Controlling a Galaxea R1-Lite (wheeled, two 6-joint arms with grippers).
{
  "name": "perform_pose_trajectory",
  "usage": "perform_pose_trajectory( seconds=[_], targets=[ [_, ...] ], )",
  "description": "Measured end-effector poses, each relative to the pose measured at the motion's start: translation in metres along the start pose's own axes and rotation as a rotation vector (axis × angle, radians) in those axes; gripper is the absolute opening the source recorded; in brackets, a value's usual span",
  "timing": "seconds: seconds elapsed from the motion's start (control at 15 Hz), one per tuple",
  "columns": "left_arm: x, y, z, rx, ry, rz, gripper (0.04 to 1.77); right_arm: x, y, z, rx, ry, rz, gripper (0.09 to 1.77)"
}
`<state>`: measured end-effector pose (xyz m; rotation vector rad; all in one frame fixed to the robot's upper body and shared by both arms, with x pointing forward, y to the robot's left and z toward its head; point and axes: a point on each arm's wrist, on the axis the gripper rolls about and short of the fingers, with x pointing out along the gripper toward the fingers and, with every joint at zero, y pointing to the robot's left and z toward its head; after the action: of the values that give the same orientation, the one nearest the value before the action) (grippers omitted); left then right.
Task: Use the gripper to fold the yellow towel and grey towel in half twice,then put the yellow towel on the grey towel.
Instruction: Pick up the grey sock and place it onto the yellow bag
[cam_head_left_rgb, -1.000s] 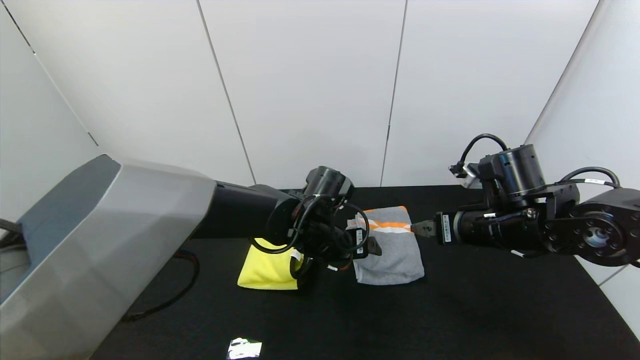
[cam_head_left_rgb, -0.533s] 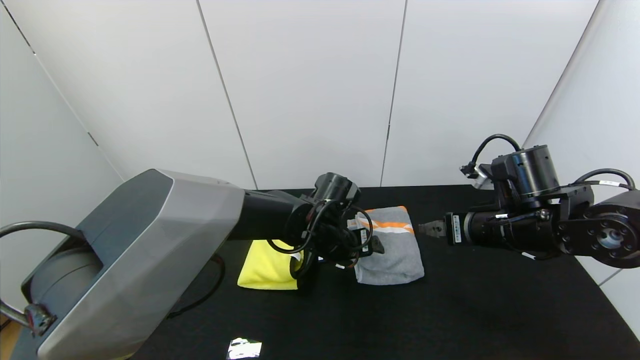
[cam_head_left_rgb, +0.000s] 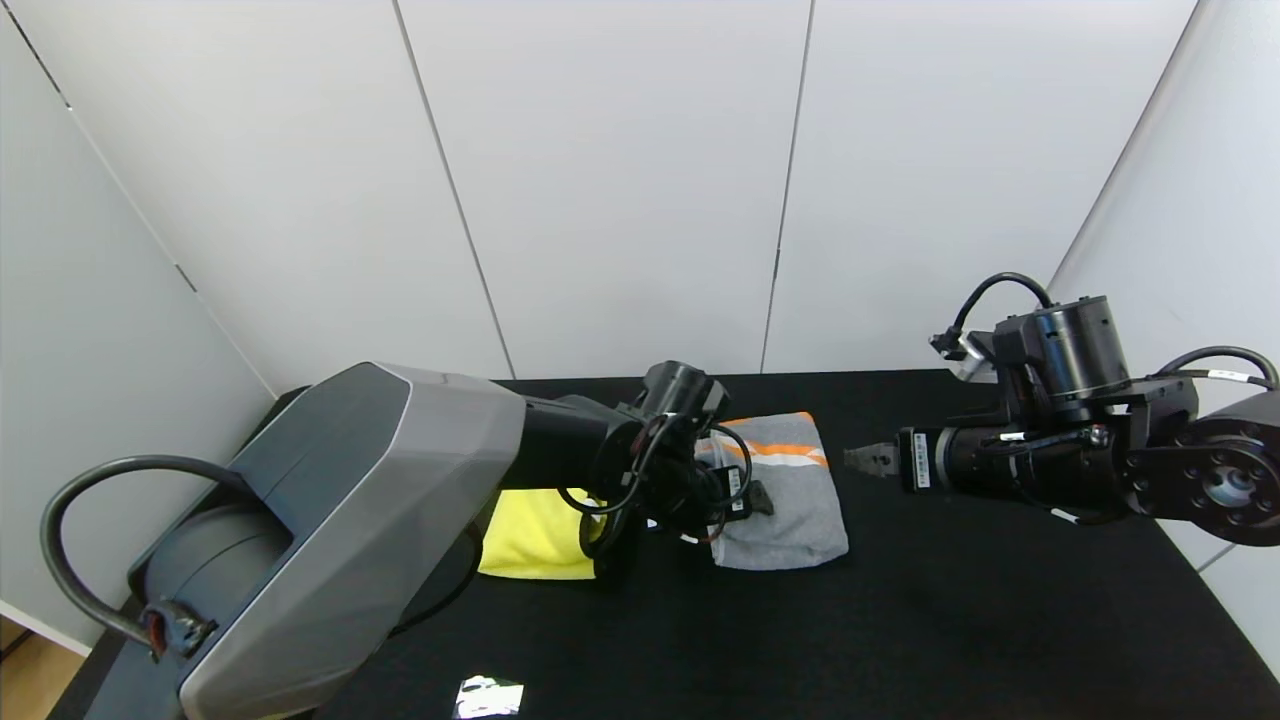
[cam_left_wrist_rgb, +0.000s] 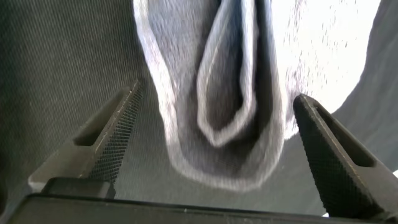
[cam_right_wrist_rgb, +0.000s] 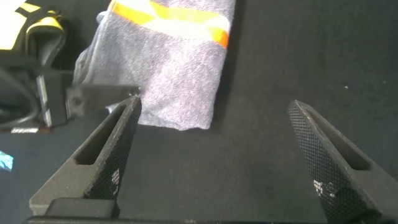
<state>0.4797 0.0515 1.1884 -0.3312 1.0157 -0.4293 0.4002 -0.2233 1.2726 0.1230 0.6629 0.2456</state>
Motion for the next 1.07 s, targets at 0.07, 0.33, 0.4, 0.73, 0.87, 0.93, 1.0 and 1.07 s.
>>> perform_pose_trajectory(
  seconds=[0.07,0.33,0.4,0.73,0.87,0.93,1.0,1.07],
  targets=[
    [0.002,-0.001,0.001,-0.01,-0.004,-0.004,1.72,0.0,0.0,0.0,0.0,0.001,0.0,1.7],
    [0.007,-0.003,0.004,-0.02,0.002,-0.037,1.72,0.001,-0.001,-0.001,0.0,-0.006,-0.001,1.7],
    [0.008,-0.004,0.004,-0.021,0.0,-0.038,1.72,0.001,-0.002,-0.001,0.002,-0.013,-0.003,1.7],
    [0.014,-0.003,0.005,-0.025,-0.001,-0.038,1.72,0.002,-0.004,-0.003,0.004,-0.012,-0.006,1.7],
    [0.015,-0.002,0.005,-0.027,-0.002,-0.036,1.72,0.003,-0.004,-0.003,0.004,-0.01,-0.006,1.7],
    [0.016,-0.002,0.005,-0.027,-0.002,-0.035,1.72,0.003,-0.004,-0.003,0.004,-0.009,-0.006,1.71],
    [0.016,-0.002,0.005,-0.027,-0.001,-0.034,1.72,0.003,-0.004,-0.003,0.004,-0.009,-0.006,1.71],
    [0.016,-0.002,0.005,-0.027,-0.001,-0.033,1.64,0.003,-0.004,-0.003,0.004,-0.009,-0.006,1.71]
  ],
)
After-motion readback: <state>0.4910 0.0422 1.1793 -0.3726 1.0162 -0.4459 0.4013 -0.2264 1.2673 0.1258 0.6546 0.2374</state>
